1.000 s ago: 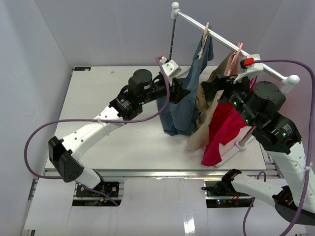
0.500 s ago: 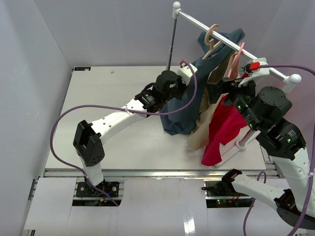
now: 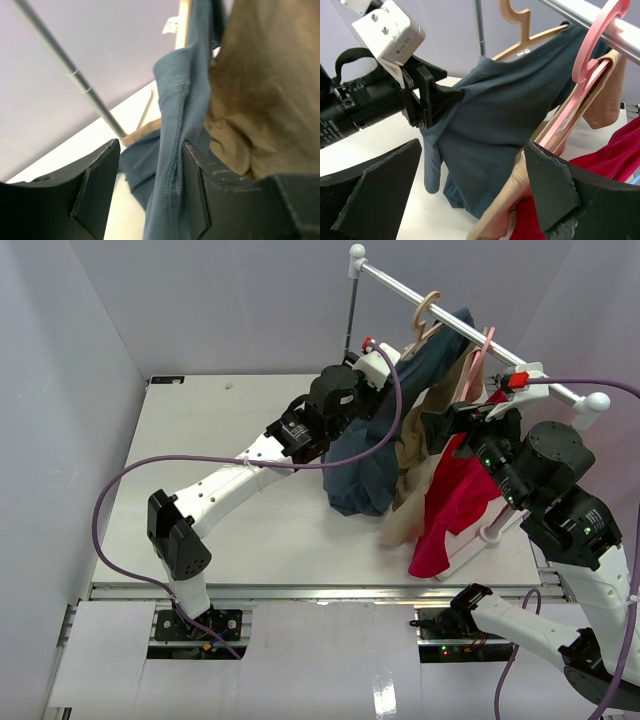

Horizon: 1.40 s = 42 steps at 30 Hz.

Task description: Place the t-shirt on the hanger

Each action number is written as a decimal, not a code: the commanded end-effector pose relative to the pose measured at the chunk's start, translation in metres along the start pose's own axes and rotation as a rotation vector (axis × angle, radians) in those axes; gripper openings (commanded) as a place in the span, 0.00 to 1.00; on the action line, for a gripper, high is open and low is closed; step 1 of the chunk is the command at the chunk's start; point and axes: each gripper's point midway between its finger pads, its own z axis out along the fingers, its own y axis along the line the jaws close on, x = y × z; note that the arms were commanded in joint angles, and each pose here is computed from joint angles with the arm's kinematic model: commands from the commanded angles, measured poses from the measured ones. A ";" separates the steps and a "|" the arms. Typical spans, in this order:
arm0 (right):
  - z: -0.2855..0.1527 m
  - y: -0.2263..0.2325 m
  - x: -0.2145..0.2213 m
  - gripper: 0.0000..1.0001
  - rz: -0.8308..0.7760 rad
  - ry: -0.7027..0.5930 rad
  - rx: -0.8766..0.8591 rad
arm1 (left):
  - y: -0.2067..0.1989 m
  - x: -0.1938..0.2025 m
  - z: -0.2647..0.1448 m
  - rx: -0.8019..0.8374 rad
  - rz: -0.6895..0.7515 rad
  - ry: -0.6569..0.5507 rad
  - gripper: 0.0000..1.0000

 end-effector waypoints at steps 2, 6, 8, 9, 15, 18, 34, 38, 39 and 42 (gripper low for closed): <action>-0.008 -0.002 -0.017 0.90 0.005 -0.068 -0.001 | 0.040 -0.005 -0.010 -0.140 -0.004 0.040 0.63; -0.009 -0.004 -0.018 0.90 0.005 -0.076 0.009 | 0.046 -0.011 -0.017 -0.123 -0.003 0.033 0.68; -0.008 -0.005 -0.017 0.90 0.001 -0.070 0.013 | 0.041 -0.016 -0.026 -0.079 -0.019 0.021 0.72; -0.006 -0.005 -0.015 0.90 -0.003 -0.065 0.015 | 0.033 -0.011 -0.034 -0.024 -0.037 0.028 0.75; -0.005 -0.001 -0.014 0.90 0.003 -0.059 -0.003 | 0.040 0.024 -0.085 -0.041 -0.109 0.071 0.79; -0.005 0.003 -0.015 0.90 0.012 -0.056 -0.021 | 0.047 0.046 -0.108 -0.078 -0.146 0.108 0.79; 0.018 0.021 0.032 0.90 -0.036 0.112 -0.093 | 0.015 0.121 -0.139 0.034 -0.252 0.124 0.74; 0.030 0.021 0.052 0.90 -0.043 0.183 -0.075 | -0.013 0.114 -0.149 0.205 -0.263 0.031 0.74; 0.032 0.022 0.057 0.90 -0.041 0.183 -0.078 | -0.016 0.116 -0.149 0.216 -0.279 0.038 0.74; 0.033 0.028 0.064 0.90 -0.028 0.172 -0.112 | -0.026 0.121 -0.150 0.257 -0.305 0.035 0.72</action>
